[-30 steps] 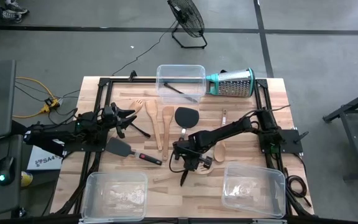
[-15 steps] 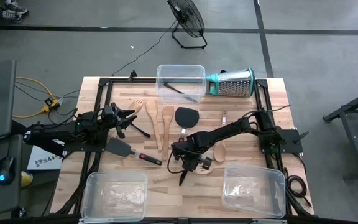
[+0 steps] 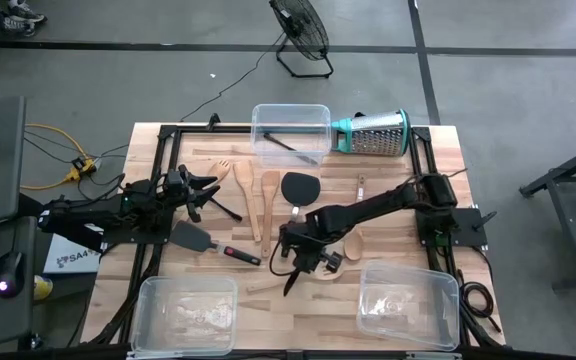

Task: Pick & Place Kitchen Items
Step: Put the black table knife into the top transparent bin

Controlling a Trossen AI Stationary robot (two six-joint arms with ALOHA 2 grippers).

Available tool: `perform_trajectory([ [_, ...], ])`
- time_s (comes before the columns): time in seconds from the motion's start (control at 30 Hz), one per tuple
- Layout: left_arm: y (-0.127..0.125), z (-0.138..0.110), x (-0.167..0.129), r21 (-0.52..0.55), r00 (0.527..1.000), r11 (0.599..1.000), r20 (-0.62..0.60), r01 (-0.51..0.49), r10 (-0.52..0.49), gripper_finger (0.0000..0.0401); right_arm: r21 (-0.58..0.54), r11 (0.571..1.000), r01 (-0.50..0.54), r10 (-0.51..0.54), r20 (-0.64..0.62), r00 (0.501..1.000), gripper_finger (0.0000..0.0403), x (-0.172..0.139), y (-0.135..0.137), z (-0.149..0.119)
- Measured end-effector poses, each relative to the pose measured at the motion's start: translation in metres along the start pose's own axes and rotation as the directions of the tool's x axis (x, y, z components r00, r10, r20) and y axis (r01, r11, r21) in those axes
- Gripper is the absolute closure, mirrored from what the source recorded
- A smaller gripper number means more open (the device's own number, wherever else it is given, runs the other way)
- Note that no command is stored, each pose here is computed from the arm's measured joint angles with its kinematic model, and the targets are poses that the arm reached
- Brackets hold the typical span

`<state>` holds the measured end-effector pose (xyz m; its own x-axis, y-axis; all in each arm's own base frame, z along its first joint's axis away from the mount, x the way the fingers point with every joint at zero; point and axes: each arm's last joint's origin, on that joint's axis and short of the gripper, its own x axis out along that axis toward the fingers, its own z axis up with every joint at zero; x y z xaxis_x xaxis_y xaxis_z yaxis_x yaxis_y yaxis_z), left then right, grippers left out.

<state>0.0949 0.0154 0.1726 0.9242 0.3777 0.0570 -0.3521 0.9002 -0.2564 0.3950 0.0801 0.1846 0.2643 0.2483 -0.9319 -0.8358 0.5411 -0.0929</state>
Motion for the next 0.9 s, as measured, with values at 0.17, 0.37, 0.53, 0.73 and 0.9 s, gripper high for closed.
perform_trajectory([
  [0.17,0.0,0.0,0.0,0.0,1.0,1.0,0.0,0.0,0.0,0.0249,0.018,0.999,0.039,-0.039,0.014,0.999,0.0374,-0.022,0.002,0.002],
  [0.37,0.0,0.0,0.0,0.0,1.0,1.0,0.0,0.0,0.0,0.0249,0.067,0.993,0.093,-0.097,0.065,0.993,0.0374,-0.054,0.002,0.003],
  [0.53,0.0,0.0,0.0,0.0,1.0,1.0,0.0,0.0,0.0,0.0249,0.137,0.982,0.133,-0.147,0.103,0.984,0.0374,-0.081,0.002,0.0],
  [0.73,0.0,0.0,0.0,0.0,1.0,1.0,0.0,0.0,0.0,0.0249,0.224,0.96,0.169,-0.201,0.127,0.971,0.0374,-0.106,0.001,-0.008],
  [0.9,0.0,0.0,0.0,0.0,1.0,1.0,0.0,0.0,0.0,0.0249,0.367,0.916,0.16,-0.221,0.132,0.966,0.0374,-0.117,-0.002,-0.015],
])
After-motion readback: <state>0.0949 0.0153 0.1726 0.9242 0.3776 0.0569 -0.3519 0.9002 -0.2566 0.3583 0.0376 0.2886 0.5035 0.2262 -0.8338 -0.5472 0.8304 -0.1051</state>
